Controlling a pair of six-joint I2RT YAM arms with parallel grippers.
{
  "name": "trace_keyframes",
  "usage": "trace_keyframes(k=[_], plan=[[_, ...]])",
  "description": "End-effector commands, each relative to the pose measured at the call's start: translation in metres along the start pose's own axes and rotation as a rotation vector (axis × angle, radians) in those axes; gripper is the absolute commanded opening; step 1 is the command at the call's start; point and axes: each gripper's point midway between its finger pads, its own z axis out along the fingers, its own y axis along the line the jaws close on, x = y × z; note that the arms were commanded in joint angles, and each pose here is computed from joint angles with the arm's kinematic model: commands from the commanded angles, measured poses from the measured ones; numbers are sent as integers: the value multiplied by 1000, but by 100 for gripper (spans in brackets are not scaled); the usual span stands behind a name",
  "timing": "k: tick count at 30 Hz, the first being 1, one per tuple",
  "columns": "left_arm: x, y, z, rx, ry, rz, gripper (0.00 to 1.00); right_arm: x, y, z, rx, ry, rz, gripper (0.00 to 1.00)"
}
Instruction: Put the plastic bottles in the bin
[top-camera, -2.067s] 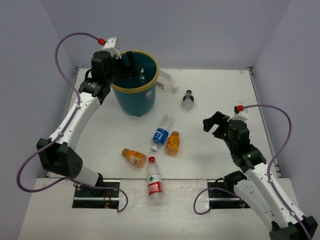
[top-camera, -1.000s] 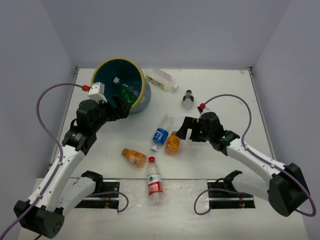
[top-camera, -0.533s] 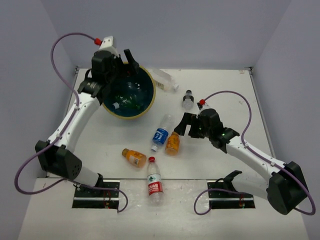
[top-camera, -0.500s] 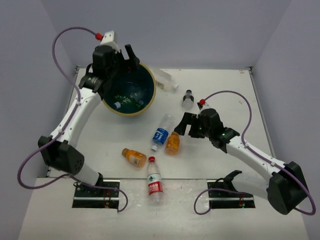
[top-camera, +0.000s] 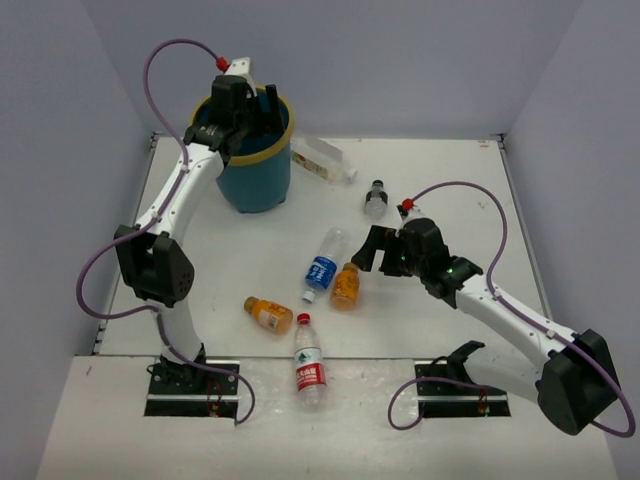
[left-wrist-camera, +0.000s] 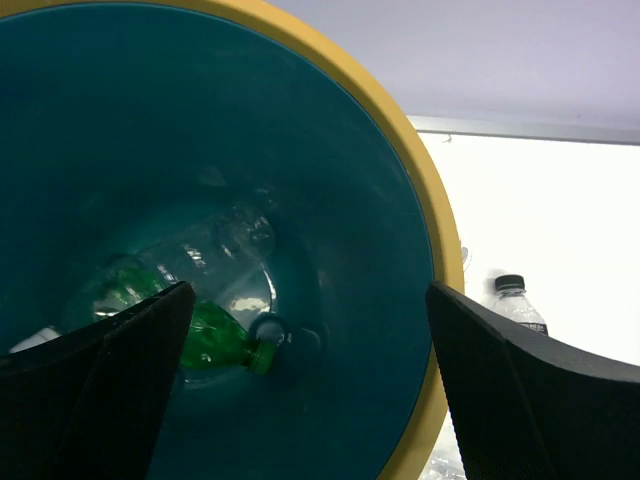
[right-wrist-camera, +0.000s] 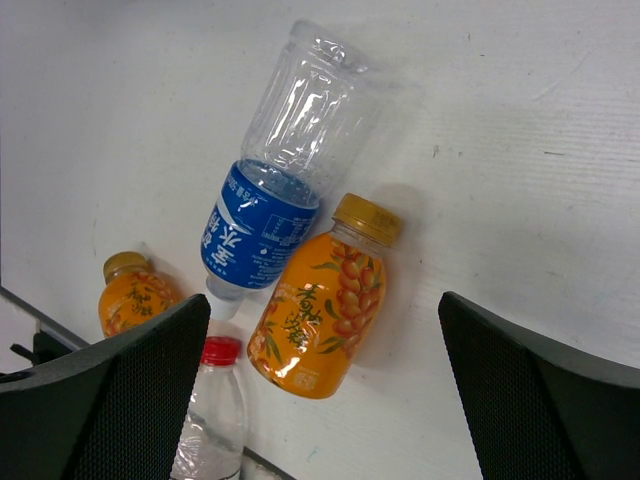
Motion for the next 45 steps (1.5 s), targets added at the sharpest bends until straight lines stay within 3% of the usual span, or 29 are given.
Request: trace_keyframes(k=[1, 9, 13, 15, 17, 21, 23, 25, 29, 33, 40, 45], plan=[[-34, -6, -18, 32, -83, 37, 100, -8, 1, -4, 8, -32, -15, 99], [-58, -15, -31, 58, -127, 54, 100, -11, 5, -10, -6, -43, -23, 99], [-79, -24, -64, 84, -147, 37, 100, -14, 9, -17, -22, -55, -19, 99], [-65, -25, -74, 89, -120, 37, 100, -11, 11, -18, -36, -49, -19, 99], [-73, -26, -118, 82, -197, 35, 100, -7, 12, -16, -51, -33, -16, 99], [-31, -5, -173, 57, -224, -44, 100, 3, 8, -9, -41, 2, -6, 99], [11, 15, -196, 27, -209, -109, 100, 8, 7, -4, -34, 20, 1, 99], [64, 36, -201, -22, -141, -202, 100, 15, 7, 2, -25, 50, -5, 99], [115, 62, -229, -61, -136, -289, 100, 28, 15, 14, -23, 100, -18, 99], [166, 81, -233, -132, -20, -294, 100, 43, 15, 31, 2, 162, 12, 99], [201, 86, -222, -136, 47, -305, 100, 76, 22, 49, -1, 246, 35, 98], [195, 80, -218, -100, 26, -307, 100, 99, 22, 58, -12, 319, 124, 85]])
